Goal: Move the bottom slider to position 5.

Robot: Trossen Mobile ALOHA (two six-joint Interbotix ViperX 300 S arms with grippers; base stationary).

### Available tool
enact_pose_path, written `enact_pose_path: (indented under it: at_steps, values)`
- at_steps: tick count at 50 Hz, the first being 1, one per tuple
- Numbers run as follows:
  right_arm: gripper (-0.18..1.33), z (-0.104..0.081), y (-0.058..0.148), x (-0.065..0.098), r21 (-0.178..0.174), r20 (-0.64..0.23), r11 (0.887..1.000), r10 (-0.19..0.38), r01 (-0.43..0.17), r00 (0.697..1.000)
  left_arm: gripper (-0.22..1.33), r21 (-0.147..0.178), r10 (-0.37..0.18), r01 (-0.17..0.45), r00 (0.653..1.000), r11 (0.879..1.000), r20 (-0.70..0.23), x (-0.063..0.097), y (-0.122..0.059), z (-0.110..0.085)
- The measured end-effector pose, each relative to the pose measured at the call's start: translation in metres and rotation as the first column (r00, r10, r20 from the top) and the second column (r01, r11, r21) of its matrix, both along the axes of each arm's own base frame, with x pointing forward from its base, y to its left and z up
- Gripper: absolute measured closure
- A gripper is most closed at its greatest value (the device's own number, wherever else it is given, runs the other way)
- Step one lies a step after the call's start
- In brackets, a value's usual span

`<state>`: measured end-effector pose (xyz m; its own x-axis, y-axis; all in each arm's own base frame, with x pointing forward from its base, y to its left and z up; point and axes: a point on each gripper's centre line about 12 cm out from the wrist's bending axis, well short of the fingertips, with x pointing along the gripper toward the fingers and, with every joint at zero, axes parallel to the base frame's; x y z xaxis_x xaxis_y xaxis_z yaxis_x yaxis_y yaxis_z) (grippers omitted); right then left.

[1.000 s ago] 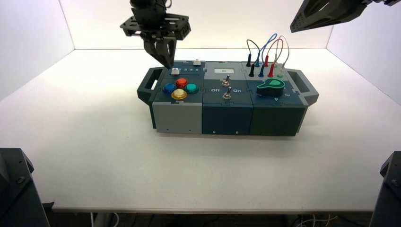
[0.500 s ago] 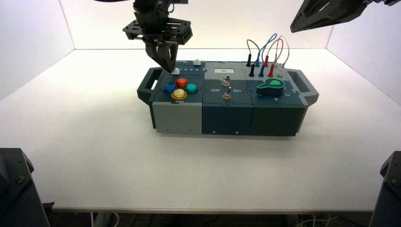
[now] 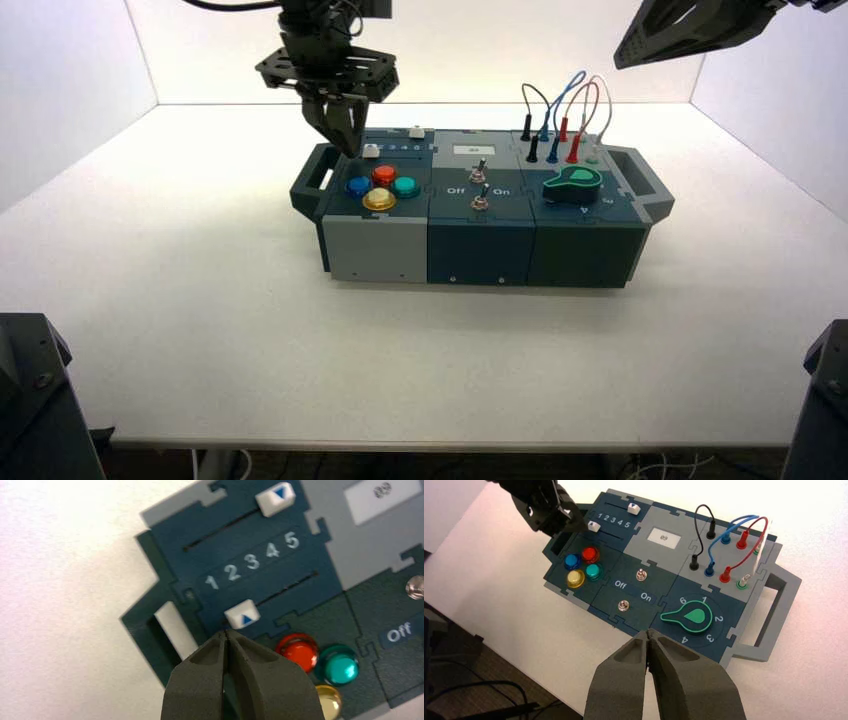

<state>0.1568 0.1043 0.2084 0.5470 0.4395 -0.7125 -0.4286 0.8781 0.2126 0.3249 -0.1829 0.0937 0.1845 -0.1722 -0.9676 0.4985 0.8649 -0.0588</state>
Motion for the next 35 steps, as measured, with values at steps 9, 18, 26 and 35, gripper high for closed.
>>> enact_pose_path:
  at_steps: [9, 18, 26, 35]
  values:
    - [1.29, 0.0, 0.0, 0.0, -0.001, 0.001, 1.0, 0.0, 0.0, 1.0, 1.28, 0.002, 0.005, -0.005, 1.0, 1.0, 0.003, 0.003, 0.004, 0.001]
    - [1.29, 0.0, 0.0, 0.0, 0.002, 0.001, 1.0, -0.003, 0.003, 1.0, 1.28, -0.004, 0.002, -0.002, 1.0, 1.0, 0.014, 0.007, 0.002, 0.004]
    - [1.29, 0.0, 0.0, 0.0, 0.0, 0.0, 1.0, -0.002, 0.002, 1.0, 1.28, -0.01, 0.001, 0.0, 1.0, 1.0, 0.027, 0.011, 0.0, 0.008]
    - [1.29, 0.0, 0.0, 0.0, 0.0, 0.0, 1.0, -0.002, 0.002, 1.0, 1.28, -0.013, 0.001, -0.001, 1.0, 1.0, 0.029, 0.013, -0.002, 0.011]
